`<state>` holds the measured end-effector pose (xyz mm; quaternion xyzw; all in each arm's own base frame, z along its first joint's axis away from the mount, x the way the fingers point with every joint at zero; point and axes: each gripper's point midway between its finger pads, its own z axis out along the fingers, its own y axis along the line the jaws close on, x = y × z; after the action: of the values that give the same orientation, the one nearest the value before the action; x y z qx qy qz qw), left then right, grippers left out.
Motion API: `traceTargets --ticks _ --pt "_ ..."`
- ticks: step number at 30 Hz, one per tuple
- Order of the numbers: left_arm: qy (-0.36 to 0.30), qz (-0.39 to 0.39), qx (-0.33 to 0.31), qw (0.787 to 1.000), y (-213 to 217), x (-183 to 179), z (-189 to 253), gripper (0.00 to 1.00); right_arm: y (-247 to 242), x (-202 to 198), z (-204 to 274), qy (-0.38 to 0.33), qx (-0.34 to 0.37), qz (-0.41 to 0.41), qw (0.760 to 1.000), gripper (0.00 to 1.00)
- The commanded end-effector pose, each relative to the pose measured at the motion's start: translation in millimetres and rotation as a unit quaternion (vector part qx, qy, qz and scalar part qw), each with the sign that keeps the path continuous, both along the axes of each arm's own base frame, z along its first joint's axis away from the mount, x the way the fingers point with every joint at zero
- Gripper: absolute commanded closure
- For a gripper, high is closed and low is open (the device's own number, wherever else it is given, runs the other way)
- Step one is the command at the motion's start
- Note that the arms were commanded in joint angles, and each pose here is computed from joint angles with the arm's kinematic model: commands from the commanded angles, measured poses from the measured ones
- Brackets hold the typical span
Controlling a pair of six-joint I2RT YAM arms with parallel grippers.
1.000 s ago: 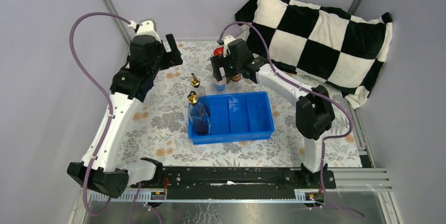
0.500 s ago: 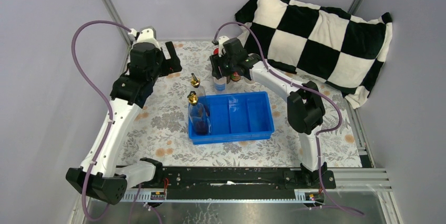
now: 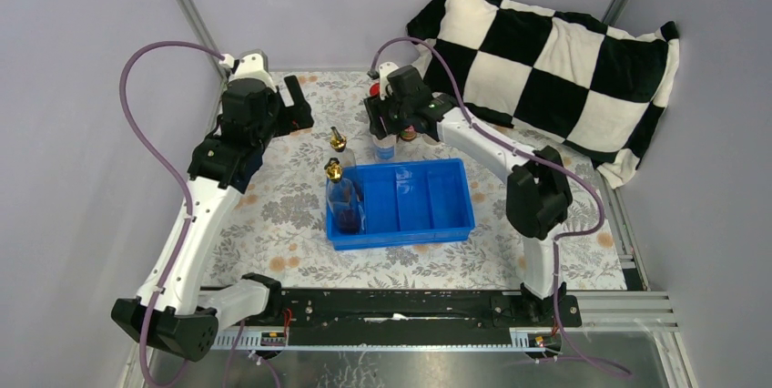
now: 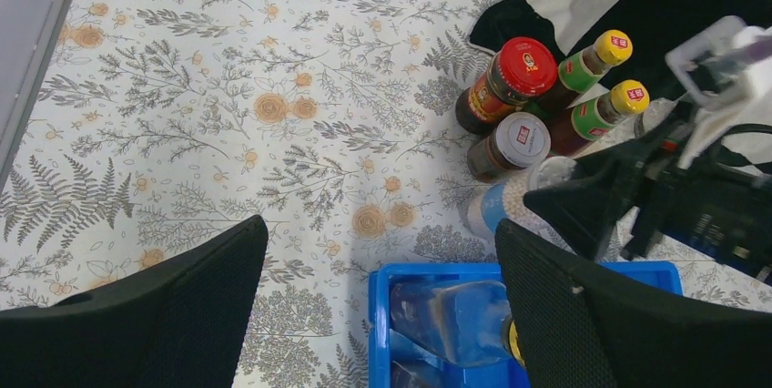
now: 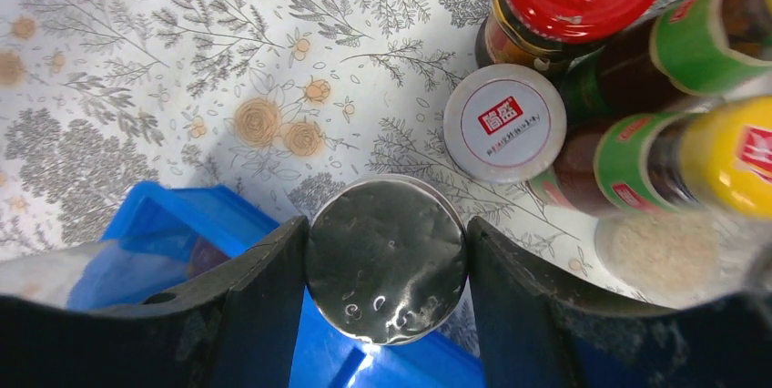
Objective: Organize the condiment bottles
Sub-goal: Pick up the bottle from the center of the board, then place the bottle in the storage box.
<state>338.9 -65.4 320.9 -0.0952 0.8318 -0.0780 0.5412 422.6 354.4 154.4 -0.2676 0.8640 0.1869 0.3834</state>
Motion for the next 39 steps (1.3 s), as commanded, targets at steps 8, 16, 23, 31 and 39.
traceTargets --ticks 8,16,23,31,39 --pt "-0.025 -0.004 -0.016 1.000 -1 -2 12 0.02 -14 -50 168 -0.139 0.078 0.018 0.987 0.49" --pt "-0.025 -0.006 -0.017 1.000 -1 -5 11 0.02 -17 -112 151 -0.104 0.079 0.055 0.990 0.48" --pt "-0.024 -0.007 -0.018 1.000 -1 -5 9 0.03 -14 -148 124 -0.077 0.084 0.076 0.991 0.49" --pt "-0.022 -0.009 -0.020 1.000 -3 -4 7 0.03 -2 -140 84 -0.073 0.070 0.080 0.992 0.49" --pt "-0.022 -0.008 -0.016 1.000 -2 -3 7 0.03 19 -118 53 -0.080 0.057 0.087 0.991 0.50"
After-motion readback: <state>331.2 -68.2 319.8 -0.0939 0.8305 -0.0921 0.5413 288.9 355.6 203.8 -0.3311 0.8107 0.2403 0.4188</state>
